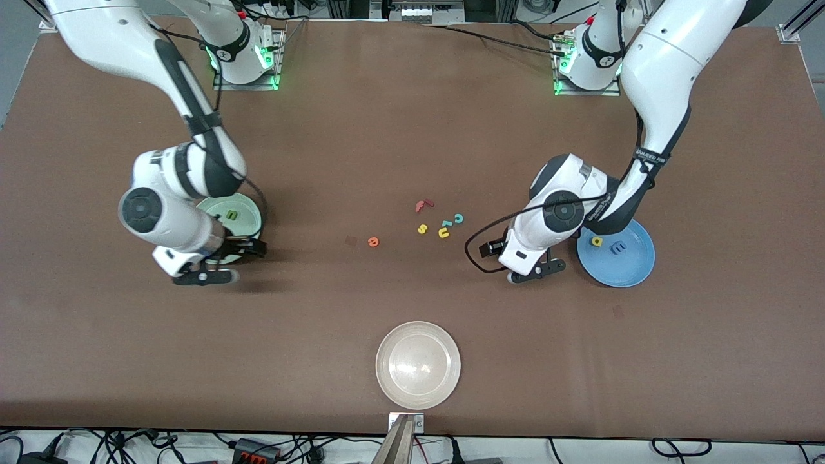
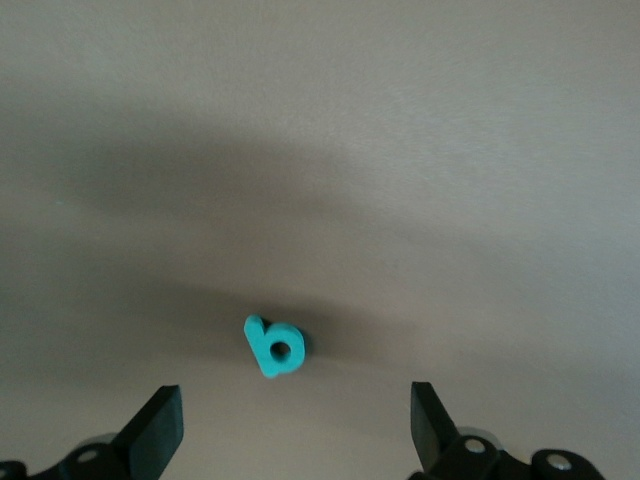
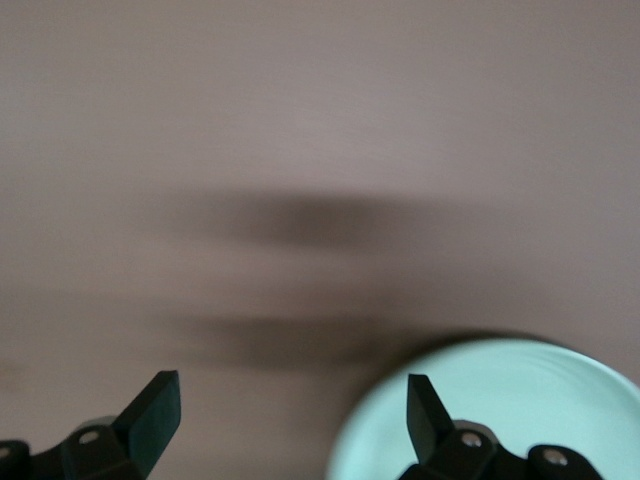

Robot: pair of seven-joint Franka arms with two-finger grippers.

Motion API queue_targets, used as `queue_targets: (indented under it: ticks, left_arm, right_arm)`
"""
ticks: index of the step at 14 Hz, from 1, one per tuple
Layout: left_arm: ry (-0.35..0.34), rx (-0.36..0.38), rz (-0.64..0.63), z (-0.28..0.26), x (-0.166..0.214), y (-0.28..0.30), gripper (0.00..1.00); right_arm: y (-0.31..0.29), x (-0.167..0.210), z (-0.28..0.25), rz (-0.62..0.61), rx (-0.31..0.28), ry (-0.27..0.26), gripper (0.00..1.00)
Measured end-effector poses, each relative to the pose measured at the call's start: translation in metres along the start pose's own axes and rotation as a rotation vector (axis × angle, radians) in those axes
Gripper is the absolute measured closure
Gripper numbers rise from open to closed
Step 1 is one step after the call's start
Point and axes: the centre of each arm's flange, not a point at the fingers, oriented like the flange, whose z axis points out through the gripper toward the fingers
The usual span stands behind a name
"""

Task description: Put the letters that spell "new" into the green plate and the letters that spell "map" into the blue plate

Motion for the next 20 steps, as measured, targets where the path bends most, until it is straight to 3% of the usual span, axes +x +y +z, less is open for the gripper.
queue_targets:
  ticks: [2,5,9,12,14,15,16,20]
  left_arm:
    - [-0.004,-0.019,0.002,0.018,-0.002,0.004,0.04]
    - [-0.004,-0.019,-0.017,0.024,0.006,-0.004,0.34]
    - [-0.007,-0.012,-0.034,0.029,0.012,-0.013,0.41]
    - [-0.016,-0.006,-0.030,0.033,0.009,-0.013,0.45]
    - [-0.019,-0.001,-0.028,0.032,0.008,-0.013,0.63]
    - [-0.019,-0.001,-0.028,0.033,0.008,-0.013,0.63]
    - [-0.017,-0.002,-0.027,0.031,0.008,-0.012,0.70]
    - [-0.035,0.018,0.005,0.030,0.007,-0.013,0.72]
  right_arm:
    - [-0.067,0.009,0.002,-0.094,0.009,0.027,0.03]
    - [-0.126,0.013,0.025,-0.173,0.016,0.027,0.12]
    - [-0.176,0.005,0.063,-0.228,0.015,-0.001,0.27]
    - [-0.210,-0.009,0.080,-0.216,0.011,-0.017,0.27]
    - [-0.222,-0.015,0.083,-0.215,0.007,-0.021,0.28]
    - [-0.225,-0.017,0.084,-0.212,0.006,-0.023,0.29]
    - [-0.229,-0.019,0.086,-0.200,0.005,-0.026,0.29]
    - [-0.239,-0.028,0.103,-0.200,-0.019,-0.041,0.30]
